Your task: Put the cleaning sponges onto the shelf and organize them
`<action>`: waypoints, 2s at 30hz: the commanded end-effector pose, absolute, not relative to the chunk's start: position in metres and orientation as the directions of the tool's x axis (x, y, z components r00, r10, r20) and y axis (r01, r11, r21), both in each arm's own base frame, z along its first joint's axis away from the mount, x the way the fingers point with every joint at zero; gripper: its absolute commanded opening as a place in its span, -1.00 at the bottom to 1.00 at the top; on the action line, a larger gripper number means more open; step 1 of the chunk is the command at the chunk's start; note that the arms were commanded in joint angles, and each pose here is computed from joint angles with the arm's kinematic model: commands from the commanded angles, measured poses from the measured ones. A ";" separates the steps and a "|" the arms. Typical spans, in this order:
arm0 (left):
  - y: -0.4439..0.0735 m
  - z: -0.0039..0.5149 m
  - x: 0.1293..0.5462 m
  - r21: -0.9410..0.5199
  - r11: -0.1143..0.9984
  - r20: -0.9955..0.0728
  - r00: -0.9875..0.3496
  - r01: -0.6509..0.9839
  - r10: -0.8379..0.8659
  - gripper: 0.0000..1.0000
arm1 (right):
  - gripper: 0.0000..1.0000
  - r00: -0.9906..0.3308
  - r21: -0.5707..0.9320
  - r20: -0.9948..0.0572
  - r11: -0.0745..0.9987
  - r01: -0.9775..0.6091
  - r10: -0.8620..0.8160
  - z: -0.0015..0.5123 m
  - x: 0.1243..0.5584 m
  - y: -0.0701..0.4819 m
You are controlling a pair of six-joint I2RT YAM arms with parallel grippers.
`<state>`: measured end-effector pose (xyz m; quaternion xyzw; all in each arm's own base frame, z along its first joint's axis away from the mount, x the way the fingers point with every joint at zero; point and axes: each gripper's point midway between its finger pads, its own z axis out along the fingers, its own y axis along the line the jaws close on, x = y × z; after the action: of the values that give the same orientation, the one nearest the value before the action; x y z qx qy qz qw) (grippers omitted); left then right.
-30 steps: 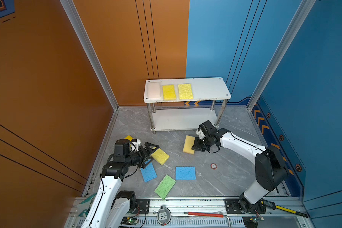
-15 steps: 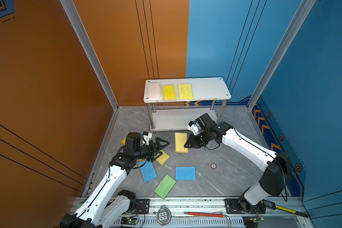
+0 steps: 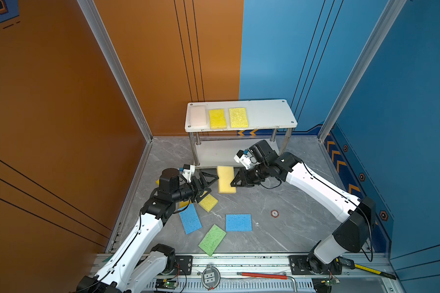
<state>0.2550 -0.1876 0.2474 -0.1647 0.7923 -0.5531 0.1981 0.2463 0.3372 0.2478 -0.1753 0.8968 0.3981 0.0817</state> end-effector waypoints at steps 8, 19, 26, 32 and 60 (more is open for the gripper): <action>-0.196 0.262 0.259 -0.956 0.293 -0.156 -0.876 0.017 -0.457 0.99 | -0.65 -0.912 0.714 -0.270 0.571 -0.405 -0.309 0.262 0.221 0.353; -0.197 0.270 0.260 -0.955 0.292 -0.177 -0.872 0.041 -0.456 0.24 | -0.65 -0.906 0.705 -0.282 0.572 -0.419 -0.315 0.265 0.214 0.356; -0.199 0.268 0.261 -0.952 0.302 -0.185 -0.873 0.046 -0.452 -0.32 | -0.64 -0.906 0.707 -0.284 0.570 -0.419 -0.314 0.267 0.214 0.357; -0.199 0.270 0.265 -0.948 0.315 -0.204 -0.862 0.055 -0.463 -0.54 | -0.20 -0.912 0.710 -0.289 0.575 -0.407 -0.290 0.272 0.218 0.353; -0.193 0.376 0.297 -0.981 -0.016 -0.139 -0.755 0.194 -0.641 -0.56 | 0.49 -0.954 0.897 -0.300 0.333 -0.290 -0.022 0.347 0.248 0.345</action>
<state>0.3011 -0.1945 0.3466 -0.1901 0.6598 -0.6712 0.2792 0.2501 0.3378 0.3360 -0.0913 0.8242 0.5467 0.1161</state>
